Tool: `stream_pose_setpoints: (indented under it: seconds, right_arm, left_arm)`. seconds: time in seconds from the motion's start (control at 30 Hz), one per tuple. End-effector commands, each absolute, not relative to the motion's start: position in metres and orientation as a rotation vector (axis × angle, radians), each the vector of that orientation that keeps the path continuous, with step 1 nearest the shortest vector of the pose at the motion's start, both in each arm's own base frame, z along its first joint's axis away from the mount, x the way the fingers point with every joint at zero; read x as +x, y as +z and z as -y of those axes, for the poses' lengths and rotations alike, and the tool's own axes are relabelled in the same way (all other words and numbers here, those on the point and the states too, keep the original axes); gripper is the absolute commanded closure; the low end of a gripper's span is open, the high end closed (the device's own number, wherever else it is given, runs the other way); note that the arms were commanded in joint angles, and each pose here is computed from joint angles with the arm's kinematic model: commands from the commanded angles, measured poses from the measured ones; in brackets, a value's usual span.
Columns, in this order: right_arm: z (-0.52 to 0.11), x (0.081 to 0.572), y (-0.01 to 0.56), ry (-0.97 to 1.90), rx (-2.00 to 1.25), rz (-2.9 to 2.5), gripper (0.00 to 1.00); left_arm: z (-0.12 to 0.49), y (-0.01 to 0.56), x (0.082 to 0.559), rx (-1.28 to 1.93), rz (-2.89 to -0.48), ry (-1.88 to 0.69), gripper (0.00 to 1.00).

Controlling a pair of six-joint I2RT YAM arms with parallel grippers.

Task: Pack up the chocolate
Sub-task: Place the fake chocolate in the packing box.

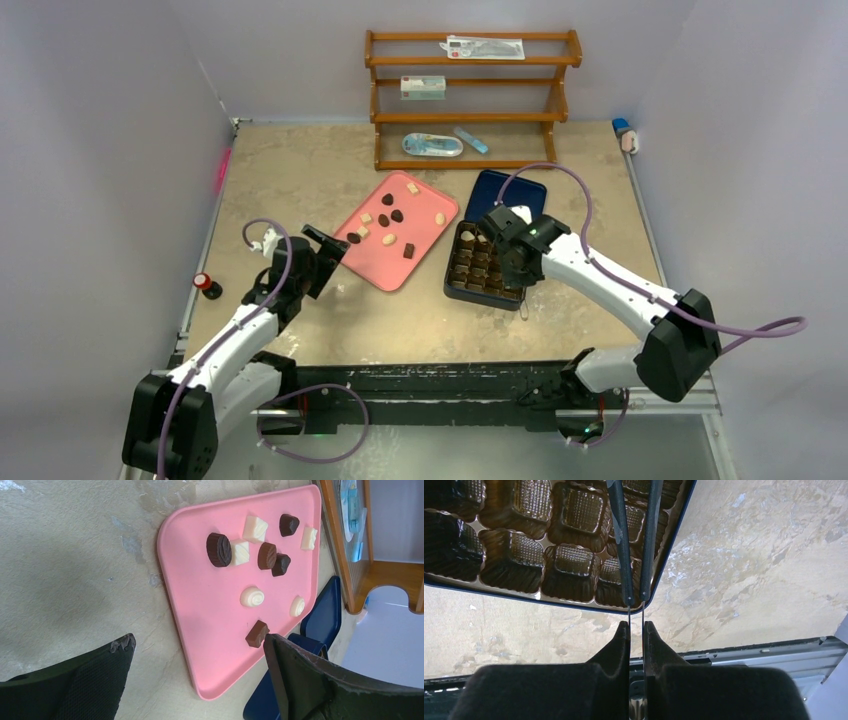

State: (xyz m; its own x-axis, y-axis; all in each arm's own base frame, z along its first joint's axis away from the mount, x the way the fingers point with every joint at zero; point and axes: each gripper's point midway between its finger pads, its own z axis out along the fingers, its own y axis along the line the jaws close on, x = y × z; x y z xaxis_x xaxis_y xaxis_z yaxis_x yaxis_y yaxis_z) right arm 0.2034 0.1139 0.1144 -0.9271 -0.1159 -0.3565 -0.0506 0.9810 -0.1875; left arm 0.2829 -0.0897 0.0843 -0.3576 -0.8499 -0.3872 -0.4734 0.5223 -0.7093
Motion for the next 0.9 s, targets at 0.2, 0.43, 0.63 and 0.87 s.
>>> stream_pose_setpoints:
  seconds: [0.2, 0.43, 0.63, 0.87]
  right_arm:
    - [-0.119, 0.210, 0.108, -0.217, -0.091, -2.775, 0.90]
    - [-0.122, 0.214, 0.103, -0.201, -0.094, -2.784, 0.87]
    - [-0.123, 0.216, 0.102, -0.194, -0.098, -2.787, 0.82]
    - [-0.122, 0.217, 0.101, -0.195, -0.096, -2.793, 0.79]
  left_arm:
    - [0.091, 0.087, 0.288, -1.076, -1.982, -0.662, 0.00]
    - [0.090, 0.084, 0.287, -1.082, -1.985, -0.656, 0.00]
    - [0.090, 0.084, 0.288, -1.082, -1.984, -0.656, 0.00]
    - [0.090, 0.083, 0.287, -1.084, -1.989, -0.656, 0.00]
